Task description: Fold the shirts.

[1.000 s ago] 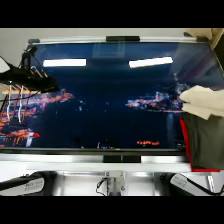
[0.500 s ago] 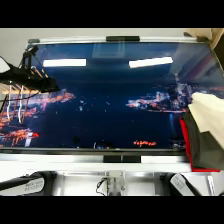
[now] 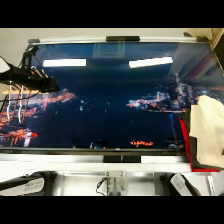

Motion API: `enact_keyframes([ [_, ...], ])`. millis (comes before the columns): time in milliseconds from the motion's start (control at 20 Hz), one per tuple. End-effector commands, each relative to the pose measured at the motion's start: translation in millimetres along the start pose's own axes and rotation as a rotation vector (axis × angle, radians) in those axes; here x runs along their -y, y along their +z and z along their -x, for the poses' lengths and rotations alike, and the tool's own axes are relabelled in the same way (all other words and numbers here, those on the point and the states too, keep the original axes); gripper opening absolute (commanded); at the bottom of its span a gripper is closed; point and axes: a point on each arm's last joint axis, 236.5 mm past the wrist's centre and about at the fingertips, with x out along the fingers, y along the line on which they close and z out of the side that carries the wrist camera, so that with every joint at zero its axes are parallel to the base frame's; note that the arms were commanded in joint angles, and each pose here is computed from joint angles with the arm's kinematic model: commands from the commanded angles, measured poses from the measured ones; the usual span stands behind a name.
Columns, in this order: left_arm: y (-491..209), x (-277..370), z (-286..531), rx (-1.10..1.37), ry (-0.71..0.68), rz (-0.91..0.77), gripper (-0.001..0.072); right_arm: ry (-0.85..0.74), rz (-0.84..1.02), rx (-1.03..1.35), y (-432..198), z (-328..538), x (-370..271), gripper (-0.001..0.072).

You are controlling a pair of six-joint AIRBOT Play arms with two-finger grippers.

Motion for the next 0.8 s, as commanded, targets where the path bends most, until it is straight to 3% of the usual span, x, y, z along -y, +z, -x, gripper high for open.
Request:
enact_keyframes([
  [0,-1.3,1.8,1.9,-0.011,0.003,-0.011,0.003,-0.045,0.034,0.224,43.9,40.5,17.4,0.0644],
  [100,-10.4,-7.6,10.0,-0.09,0.118,-0.072,0.0027,0.02,0.091,0.564,98.2,118.0,-3.7,0.0644],
  [250,-1.4,-43.5,33.3,-0.165,0.51,-0.16,0.0029,0.22,0.312,0.955,116.3,237.8,-106.0,0.0643],
  [350,9.9,-11.8,17.6,-0.129,0.464,-0.2,0.006,0.291,0.552,0.929,84.7,242.4,-192.4,0.0643],
  [400,6.8,10.0,4.5,-0.137,0.393,-0.214,0.0184,0.311,0.632,0.857,70.6,228.0,-229.2,0.0644],
  [450,1.8,25.0,-4.1,-0.151,0.346,-0.197,0.0362,0.362,0.7,0.72,50.9,202.2,-267.3,0.0643],
  [550,-10.9,32.4,-11.1,-0.182,0.331,-0.107,0.0629,0.494,0.821,0.357,-2.2,148.9,-321.3,0.0643],
  [650,-31.1,22.0,-20.5,-0.235,0.339,-0.082,0.0678,0.556,0.86,0.099,-34.7,120.3,-340.6,0.0643],
  [750,-50.9,11.5,-31.4,-0.273,0.347,-0.051,0.0678,0.571,0.828,0.081,-30.8,114.9,-350.6,0.0644],
])
